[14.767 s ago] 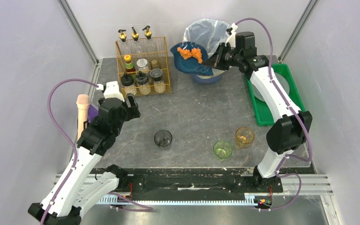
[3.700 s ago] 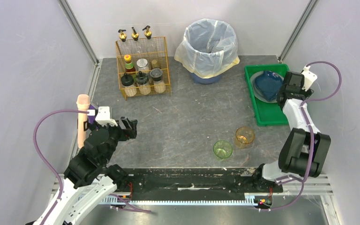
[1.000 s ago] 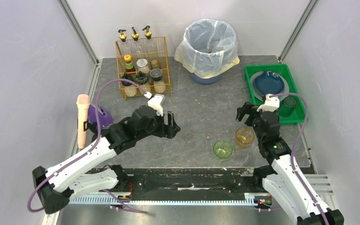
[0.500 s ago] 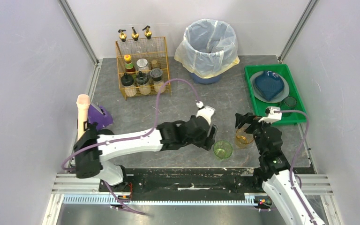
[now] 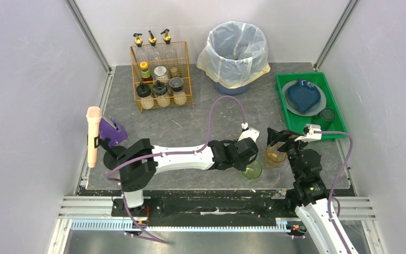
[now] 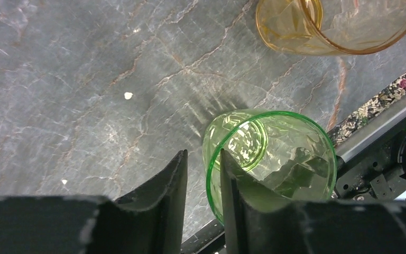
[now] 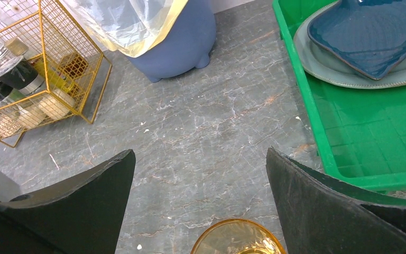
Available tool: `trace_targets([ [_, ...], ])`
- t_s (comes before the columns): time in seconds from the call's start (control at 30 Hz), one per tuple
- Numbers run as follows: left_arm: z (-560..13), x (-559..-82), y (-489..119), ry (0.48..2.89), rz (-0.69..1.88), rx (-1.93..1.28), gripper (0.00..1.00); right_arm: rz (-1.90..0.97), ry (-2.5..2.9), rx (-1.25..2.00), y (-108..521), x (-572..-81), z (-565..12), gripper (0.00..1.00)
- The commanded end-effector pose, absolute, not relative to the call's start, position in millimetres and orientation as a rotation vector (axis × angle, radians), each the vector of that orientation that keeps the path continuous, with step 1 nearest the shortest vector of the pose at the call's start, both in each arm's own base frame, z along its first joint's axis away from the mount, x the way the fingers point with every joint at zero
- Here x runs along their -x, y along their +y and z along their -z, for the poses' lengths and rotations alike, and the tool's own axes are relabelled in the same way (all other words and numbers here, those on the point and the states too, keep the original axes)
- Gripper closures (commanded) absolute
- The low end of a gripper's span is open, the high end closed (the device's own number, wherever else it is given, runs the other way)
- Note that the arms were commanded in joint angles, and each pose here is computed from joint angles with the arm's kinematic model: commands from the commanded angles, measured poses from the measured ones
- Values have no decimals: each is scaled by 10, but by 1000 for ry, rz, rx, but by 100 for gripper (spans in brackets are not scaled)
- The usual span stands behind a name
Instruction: Clear the kitchen counter
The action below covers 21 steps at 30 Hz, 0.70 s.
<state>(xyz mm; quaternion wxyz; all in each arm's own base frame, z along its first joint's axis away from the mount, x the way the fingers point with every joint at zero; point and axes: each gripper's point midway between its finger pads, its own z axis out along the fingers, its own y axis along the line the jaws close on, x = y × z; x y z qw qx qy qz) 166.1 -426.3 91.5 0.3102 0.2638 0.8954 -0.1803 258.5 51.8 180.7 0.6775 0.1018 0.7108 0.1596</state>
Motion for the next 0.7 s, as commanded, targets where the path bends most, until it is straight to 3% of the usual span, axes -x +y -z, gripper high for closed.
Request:
trace_targets([
  [0.0, -969, -1673, -4434, 2360, 534, -665, 75, -369, 1575, -232, 527, -2580, -1842, 4],
  [0.1, -995, -1688, -4397, 2349, 534, -649, 95, -375, 1572, -227, 540, -2582, -1853, 4],
  [0.13, -1018, -1696, -4380, 2340, 540, -638, 98, -381, 1573, -220, 555, -2583, -1849, 4],
  [0.43, -1417, -1967, -3927, 2221, 749, -379, 98, -545, 1557, -117, 866, -2581, -1916, 2],
  [0.67, -1648, -2294, -3329, 2110, 1110, -48, 98, -749, 1555, -41, 1205, -2558, -2017, 2],
])
